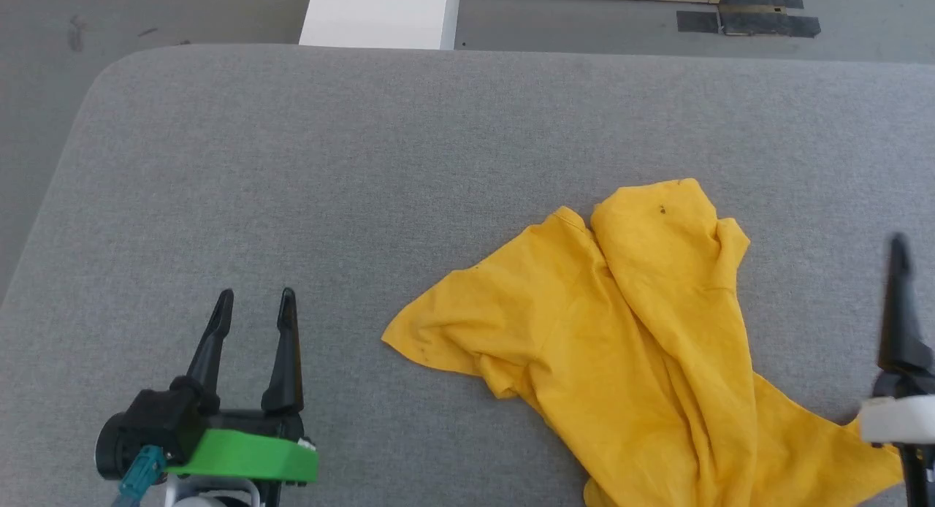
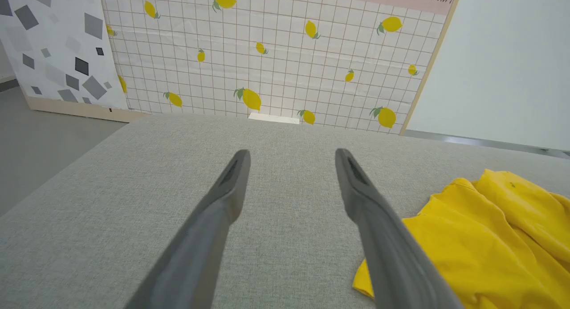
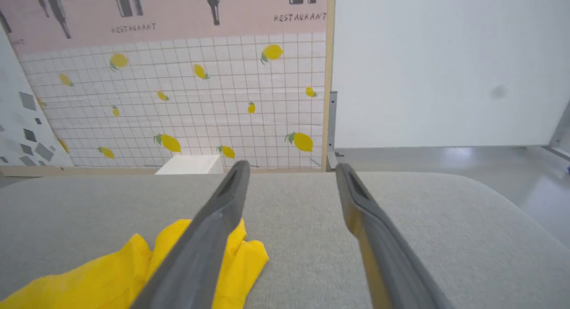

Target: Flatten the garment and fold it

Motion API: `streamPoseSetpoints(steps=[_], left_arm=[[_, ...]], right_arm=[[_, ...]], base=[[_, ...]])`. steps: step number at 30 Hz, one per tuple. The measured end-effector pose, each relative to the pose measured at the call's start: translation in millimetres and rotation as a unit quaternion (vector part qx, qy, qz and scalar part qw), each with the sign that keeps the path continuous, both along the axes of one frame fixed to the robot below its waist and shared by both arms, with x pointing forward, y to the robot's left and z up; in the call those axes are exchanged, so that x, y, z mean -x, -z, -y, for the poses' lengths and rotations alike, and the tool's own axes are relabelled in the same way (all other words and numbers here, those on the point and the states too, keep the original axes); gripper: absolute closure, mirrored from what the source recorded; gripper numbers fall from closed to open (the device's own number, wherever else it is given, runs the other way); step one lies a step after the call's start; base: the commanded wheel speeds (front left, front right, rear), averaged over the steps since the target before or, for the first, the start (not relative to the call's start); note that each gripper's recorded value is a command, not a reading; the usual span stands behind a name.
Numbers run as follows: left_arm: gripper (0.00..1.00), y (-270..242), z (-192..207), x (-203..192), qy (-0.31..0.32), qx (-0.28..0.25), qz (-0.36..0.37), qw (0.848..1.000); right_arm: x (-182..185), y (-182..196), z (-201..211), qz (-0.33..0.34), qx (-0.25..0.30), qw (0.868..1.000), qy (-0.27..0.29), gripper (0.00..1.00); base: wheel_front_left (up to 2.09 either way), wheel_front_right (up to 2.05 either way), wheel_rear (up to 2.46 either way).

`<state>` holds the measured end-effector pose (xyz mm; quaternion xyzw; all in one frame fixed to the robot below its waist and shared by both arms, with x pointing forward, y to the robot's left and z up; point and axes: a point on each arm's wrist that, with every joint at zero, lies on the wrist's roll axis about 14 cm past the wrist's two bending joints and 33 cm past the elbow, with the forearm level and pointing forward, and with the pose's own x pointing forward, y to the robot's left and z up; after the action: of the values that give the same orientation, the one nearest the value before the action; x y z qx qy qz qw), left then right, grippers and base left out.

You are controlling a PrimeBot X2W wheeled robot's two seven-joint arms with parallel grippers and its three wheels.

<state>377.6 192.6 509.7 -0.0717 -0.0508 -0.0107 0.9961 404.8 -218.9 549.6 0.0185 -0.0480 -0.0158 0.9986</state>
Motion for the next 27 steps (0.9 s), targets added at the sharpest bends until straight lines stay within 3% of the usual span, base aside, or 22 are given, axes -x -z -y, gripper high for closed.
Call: streamPoseSetpoints(steps=[7, 14, 17, 18, 19, 21, 27], left_arm=[[0.0, 21, 17, 1, 0.048, -0.037, -0.046, 0.997], [0.0, 42, 53, -18, 0.139, -0.064, -0.121, 0.981], [0.0, 60, 65, -23, 0.176, -0.081, -0.17, 0.966], [0.0, 70, 71, -22, 0.191, -0.084, -0.195, 0.958], [0.0, 91, 81, -20, 0.22, -0.082, -0.25, 0.939], [0.0, 105, 83, -18, 0.235, -0.088, -0.285, 0.925], [0.0, 129, 81, -16, 0.247, -0.096, -0.343, 0.901]], right_arm=[[8, 35, 21, -0.001, -0.035, 0.999, 0.034, 0.0], [0, 46, 21, -0.007, -0.036, 0.999, 0.037, 0.0], [-6, 51, 17, -0.012, -0.038, 0.999, 0.031, 0.0], [-7, 52, 15, -0.013, -0.039, 0.999, 0.029, 0.0], [-11, 59, 12, -0.022, -0.04, 0.999, 0.025, 0.0], [-13, 64, 13, -0.027, -0.041, 0.998, 0.026, 0.0], [-12, 74, 18, -0.042, -0.039, 0.998, 0.034, 0.0]], base=[[0.0, 0.0, 0.0], [0.0, 0.0, 0.0], [0.0, 0.0, 0.0], [0.0, 0.0, 0.0], [0.0, 0.0, 0.0], [0.0, 0.0, 0.0], [0.0, 0.0, 0.0]])
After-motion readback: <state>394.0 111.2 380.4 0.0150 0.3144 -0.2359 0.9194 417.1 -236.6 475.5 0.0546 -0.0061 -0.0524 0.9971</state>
